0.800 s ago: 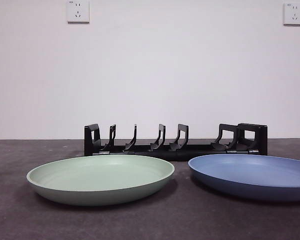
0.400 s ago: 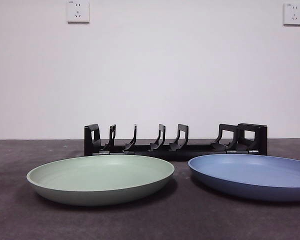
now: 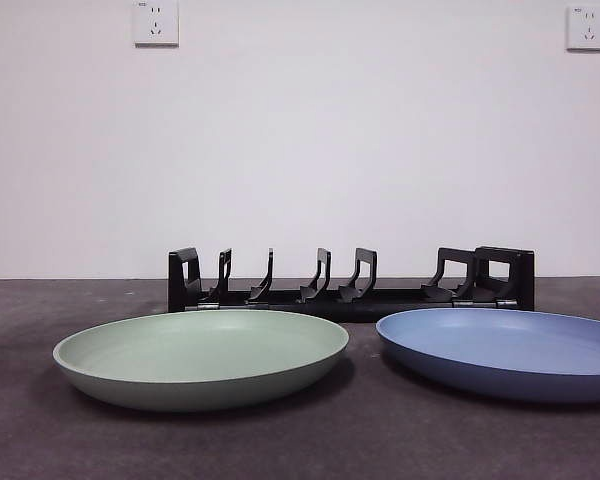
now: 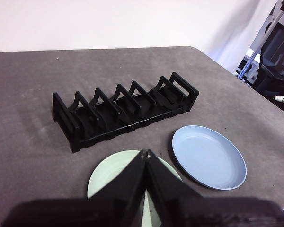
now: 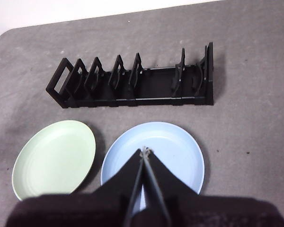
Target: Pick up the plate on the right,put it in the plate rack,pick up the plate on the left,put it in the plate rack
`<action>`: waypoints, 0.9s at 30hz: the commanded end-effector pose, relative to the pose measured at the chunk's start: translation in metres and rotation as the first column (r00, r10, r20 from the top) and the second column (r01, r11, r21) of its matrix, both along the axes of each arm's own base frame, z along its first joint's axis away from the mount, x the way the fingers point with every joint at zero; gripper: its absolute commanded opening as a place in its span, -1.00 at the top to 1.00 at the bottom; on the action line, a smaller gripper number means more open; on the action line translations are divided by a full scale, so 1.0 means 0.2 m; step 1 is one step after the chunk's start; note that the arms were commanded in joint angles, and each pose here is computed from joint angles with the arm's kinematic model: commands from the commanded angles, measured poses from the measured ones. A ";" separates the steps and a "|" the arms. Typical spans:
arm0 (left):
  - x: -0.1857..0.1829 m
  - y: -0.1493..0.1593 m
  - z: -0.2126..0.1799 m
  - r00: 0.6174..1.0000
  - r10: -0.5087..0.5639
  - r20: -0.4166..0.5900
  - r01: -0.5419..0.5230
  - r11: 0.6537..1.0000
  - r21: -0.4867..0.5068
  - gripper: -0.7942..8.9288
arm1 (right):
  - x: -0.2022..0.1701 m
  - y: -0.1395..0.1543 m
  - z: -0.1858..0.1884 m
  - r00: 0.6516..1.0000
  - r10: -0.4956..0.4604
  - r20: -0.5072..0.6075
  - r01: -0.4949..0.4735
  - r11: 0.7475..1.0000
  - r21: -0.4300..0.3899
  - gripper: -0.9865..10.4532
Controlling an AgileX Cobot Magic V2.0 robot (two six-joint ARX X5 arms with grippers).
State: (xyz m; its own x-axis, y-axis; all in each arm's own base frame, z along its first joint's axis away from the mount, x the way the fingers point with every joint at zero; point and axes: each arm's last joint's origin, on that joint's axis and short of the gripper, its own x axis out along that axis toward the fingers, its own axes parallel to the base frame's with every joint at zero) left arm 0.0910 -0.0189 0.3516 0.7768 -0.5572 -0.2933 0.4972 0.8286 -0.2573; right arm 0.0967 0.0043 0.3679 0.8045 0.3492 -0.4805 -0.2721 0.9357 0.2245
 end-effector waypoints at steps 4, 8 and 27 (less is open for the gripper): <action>0.00 0.00 0.00 1.000 -0.016 -0.004 0.016 1.000 0.011 0.84 | 0.01 0.00 0.01 1.000 0.013 -0.004 -0.013 1.000 -0.006 0.82; -0.01 -0.01 0.00 0.998 -0.056 0.002 0.056 0.998 -0.001 0.20 | 0.01 0.00 0.01 1.000 0.012 -0.009 -0.012 1.000 -0.003 0.52; 0.12 -0.24 0.20 0.839 -0.542 0.056 0.515 0.823 0.240 -0.46 | 0.40 -0.03 -0.18 0.938 0.015 -0.346 -0.006 1.000 0.026 -0.21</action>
